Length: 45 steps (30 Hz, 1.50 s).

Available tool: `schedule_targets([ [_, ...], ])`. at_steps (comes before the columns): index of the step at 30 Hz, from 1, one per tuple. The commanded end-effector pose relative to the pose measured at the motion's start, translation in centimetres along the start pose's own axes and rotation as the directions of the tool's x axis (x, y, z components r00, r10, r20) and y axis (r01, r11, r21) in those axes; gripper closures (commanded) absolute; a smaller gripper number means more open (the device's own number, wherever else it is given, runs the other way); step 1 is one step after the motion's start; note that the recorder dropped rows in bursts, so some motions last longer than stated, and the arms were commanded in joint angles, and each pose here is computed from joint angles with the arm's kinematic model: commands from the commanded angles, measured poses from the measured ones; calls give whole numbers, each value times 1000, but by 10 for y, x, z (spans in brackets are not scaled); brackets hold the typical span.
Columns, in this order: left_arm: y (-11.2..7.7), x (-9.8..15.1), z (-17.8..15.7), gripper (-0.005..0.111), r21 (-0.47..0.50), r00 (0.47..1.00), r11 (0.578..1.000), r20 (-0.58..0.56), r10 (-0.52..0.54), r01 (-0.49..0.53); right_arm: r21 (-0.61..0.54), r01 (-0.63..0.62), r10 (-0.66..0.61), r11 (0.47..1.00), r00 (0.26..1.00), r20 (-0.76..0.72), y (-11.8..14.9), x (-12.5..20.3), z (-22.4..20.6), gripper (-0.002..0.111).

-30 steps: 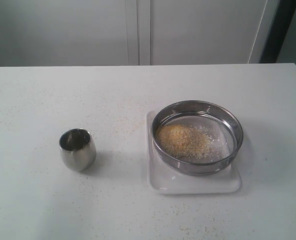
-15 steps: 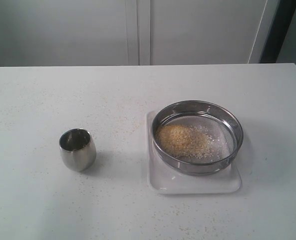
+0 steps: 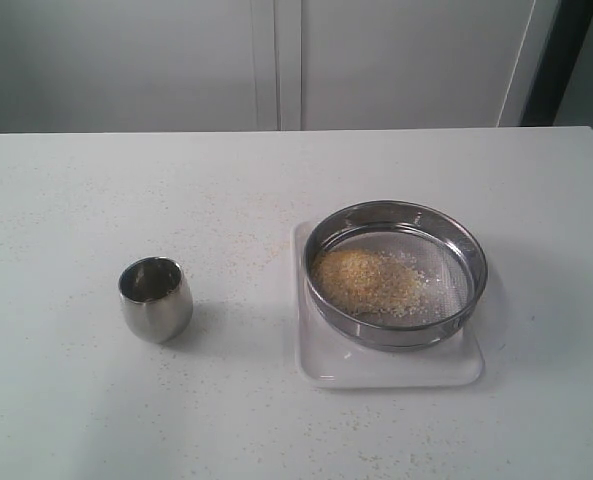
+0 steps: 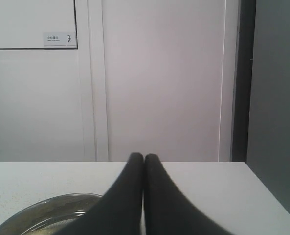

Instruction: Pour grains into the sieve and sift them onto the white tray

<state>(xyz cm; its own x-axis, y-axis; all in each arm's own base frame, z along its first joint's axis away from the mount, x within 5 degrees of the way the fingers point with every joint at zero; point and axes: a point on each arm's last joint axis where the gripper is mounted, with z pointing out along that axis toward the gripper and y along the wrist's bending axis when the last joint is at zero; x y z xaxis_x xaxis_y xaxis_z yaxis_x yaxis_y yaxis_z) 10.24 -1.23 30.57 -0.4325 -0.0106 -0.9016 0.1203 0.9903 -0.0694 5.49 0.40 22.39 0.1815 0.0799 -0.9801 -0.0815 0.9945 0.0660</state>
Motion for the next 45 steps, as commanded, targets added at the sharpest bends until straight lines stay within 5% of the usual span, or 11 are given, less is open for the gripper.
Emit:
schedule_targets([
  [1, 0, 2, -1, 107, 1, 1000, 1000, 0, -2, 2, -1, 19, -19, 1000, 1000, 9, 0, 1, 0, 108],
  [9, 0, 2, -1, 107, 1, 1000, 1000, 0, -2, 2, 0, 65, -65, 998, 997, 38, 1, -15, -1, 108],
  [25, 0, 2, -1, 107, 1, 1000, 1000, 0, -2, 2, 34, 43, -36, 999, 980, -196, 2, -62, 11, 108],
  [37, 0, 2, -1, 107, 1, 1000, 1000, 0, -2, 2, 94, -68, 112, 993, 778, -618, 5, -72, 82, 108],
  [45, 0, 2, -1, 107, 1, 1000, 1000, 0, -2, 2, 89, -43, 96, 995, 651, -753, 6, -63, 130, 108],
])
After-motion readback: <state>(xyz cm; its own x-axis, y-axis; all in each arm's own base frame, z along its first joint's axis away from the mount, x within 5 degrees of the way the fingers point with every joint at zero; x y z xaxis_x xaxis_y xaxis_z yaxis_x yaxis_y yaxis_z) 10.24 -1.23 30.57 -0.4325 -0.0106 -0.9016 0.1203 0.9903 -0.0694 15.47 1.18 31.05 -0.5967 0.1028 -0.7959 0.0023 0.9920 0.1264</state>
